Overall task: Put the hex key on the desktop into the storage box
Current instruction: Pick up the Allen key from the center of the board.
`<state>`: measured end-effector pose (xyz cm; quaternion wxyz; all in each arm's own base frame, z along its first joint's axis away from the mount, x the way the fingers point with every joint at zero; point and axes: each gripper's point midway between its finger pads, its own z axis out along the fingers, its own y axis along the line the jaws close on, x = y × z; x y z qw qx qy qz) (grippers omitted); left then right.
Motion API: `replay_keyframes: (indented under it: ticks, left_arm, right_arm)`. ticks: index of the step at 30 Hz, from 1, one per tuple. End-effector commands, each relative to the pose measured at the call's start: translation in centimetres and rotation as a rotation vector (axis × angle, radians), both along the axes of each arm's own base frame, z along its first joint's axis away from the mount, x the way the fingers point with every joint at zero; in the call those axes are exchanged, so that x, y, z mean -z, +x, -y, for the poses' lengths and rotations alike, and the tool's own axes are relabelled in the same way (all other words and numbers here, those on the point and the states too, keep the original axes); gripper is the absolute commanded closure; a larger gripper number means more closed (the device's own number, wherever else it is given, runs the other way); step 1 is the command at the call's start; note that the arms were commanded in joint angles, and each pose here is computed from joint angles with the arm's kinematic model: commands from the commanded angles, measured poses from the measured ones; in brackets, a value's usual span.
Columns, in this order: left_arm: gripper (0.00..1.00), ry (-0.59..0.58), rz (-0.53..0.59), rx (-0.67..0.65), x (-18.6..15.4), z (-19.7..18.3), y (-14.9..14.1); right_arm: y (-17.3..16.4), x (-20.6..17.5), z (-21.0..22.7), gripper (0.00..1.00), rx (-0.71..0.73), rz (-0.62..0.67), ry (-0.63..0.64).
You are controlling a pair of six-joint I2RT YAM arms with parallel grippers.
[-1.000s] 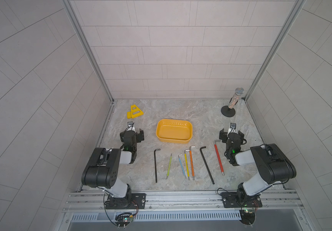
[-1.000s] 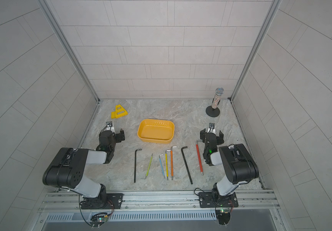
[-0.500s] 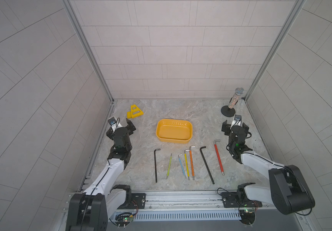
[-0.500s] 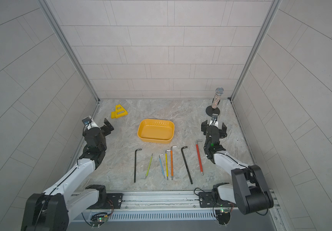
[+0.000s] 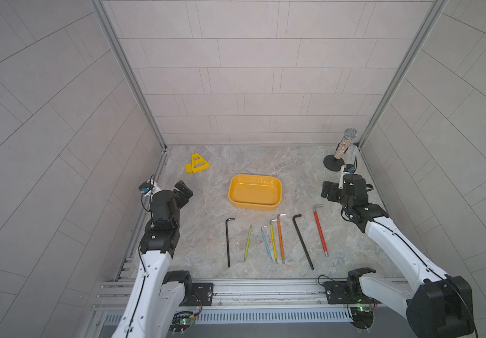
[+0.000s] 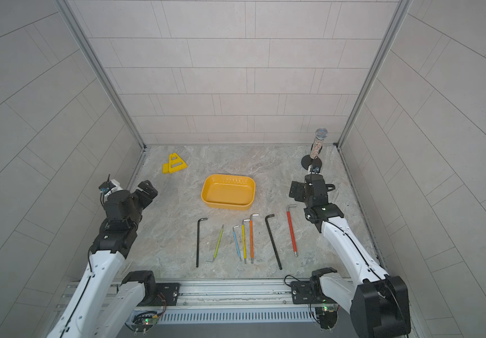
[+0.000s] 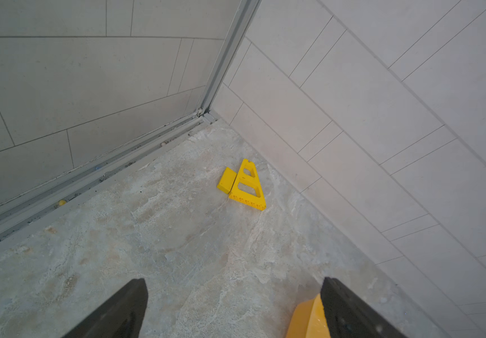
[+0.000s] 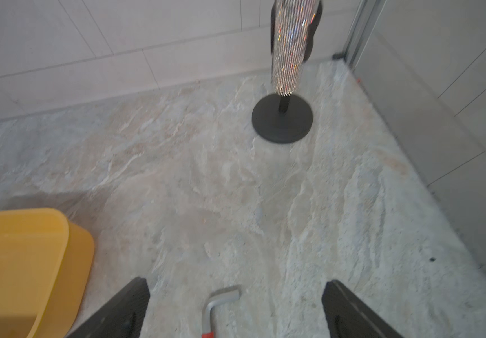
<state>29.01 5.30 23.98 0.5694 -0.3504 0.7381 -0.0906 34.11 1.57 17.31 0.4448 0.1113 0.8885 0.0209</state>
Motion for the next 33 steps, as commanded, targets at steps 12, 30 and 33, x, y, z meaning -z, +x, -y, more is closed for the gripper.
replay_keyframes:
  ticks: [12,30,33]
  left_arm:
    - [0.00,-0.286,-0.373,0.464,4.1,8.4,2.9]
    - [0.00,-0.397,-0.462,0.457,7.7,9.3,0.6]
    - [0.00,-0.396,-0.549,0.487,9.3,9.6,0.4]
  right_arm:
    - [-5.9,7.5,-1.8,0.08,0.021,-0.343,0.174]
    - [-11.1,7.7,-2.0,0.23,0.009,-0.445,0.188]
    - [-11.3,7.6,-2.6,0.25,-0.017,-0.436,0.176]
